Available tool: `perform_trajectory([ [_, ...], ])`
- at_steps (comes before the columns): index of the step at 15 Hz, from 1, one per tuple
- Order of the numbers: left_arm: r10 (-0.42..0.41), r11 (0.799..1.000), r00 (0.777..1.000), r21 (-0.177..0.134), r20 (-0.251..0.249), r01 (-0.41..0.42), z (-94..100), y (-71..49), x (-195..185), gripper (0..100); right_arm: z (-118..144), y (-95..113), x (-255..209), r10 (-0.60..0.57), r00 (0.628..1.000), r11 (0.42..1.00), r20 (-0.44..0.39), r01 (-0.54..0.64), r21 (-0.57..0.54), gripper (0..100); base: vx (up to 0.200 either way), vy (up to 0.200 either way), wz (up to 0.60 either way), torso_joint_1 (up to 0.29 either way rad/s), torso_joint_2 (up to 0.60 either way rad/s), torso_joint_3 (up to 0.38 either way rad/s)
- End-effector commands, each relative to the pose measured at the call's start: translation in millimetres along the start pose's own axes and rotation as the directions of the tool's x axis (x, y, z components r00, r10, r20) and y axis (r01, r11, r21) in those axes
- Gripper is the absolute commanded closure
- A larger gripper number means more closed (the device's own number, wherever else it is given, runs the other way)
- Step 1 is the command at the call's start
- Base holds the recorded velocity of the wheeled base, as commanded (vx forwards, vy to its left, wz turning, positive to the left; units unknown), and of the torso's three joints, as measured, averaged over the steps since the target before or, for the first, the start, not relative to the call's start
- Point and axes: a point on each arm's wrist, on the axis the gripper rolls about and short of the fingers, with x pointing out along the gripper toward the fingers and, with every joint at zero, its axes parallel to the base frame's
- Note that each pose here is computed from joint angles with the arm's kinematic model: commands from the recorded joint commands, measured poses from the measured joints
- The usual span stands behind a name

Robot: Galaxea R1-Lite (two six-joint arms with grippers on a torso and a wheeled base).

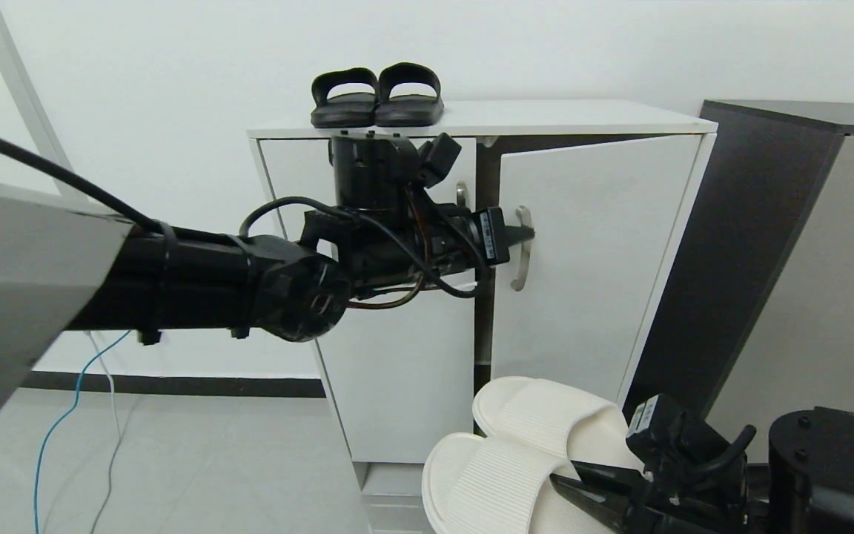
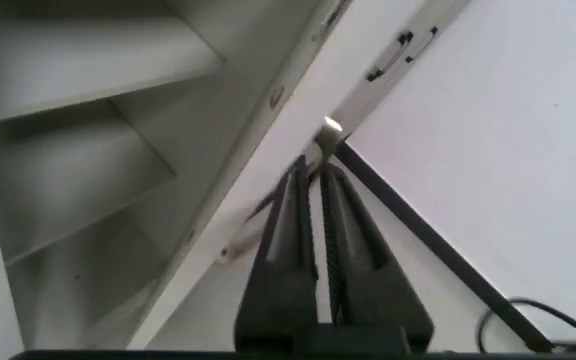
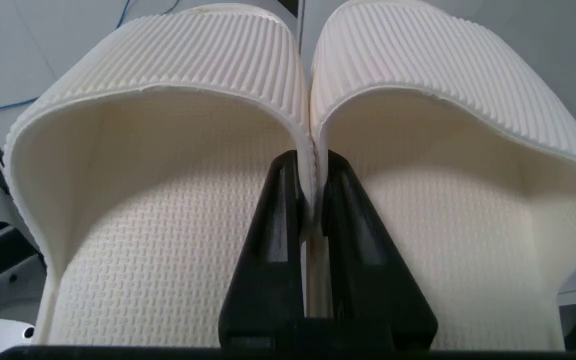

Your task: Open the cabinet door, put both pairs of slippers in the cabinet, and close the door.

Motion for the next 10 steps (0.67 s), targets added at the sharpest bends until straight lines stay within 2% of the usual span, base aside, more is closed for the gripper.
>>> perform_trajectory([
  [1, -0.014, 1.0, 0.999, 0.014, 0.029, 0.013, 6.4, -18.1, -28.8, 100, 0.2, 0.9, -0.2, 0.004, 1.0, 1.0, 0.002, -0.004, -0.001, 100, 0.0, 0.0, 0.0, 0.0, 0.0, 0.0],
  [3, -0.012, 1.0, 0.999, 0.017, 0.041, 0.012, 8.0, -21.9, -42.3, 100, 0.0, 0.9, 0.0, 0.005, 1.0, 1.0, 0.0, -0.005, -0.001, 100, 0.0, 0.0, 0.0, 0.0, 0.0, 0.0],
  [4, -0.003, 1.0, 0.999, 0.015, 0.047, 0.002, 9.8, -19.0, -45.7, 100, 0.0, 1.6, 0.1, 0.007, 1.0, 1.0, 0.0, -0.007, -0.002, 100, 0.0, 0.0, 0.0, 0.0, 0.0, 0.0],
  [6, 0.016, 1.0, 0.998, 0.009, 0.059, -0.017, 15.0, -8.0, -49.2, 100, -1.4, 3.1, -0.1, 0.012, 1.0, 1.0, -0.006, -0.012, -0.004, 100, 0.0, 0.0, 0.0, 0.0, 0.0, 0.0],
  [10, 0.005, 1.0, 0.999, -0.024, 0.051, -0.004, 16.9, 11.6, -32.2, 100, -2.9, 12.0, -1.7, 0.049, 0.999, 0.999, -0.013, -0.049, -0.015, 100, 0.0, 0.0, 0.0, 0.0, 0.0, 0.0],
])
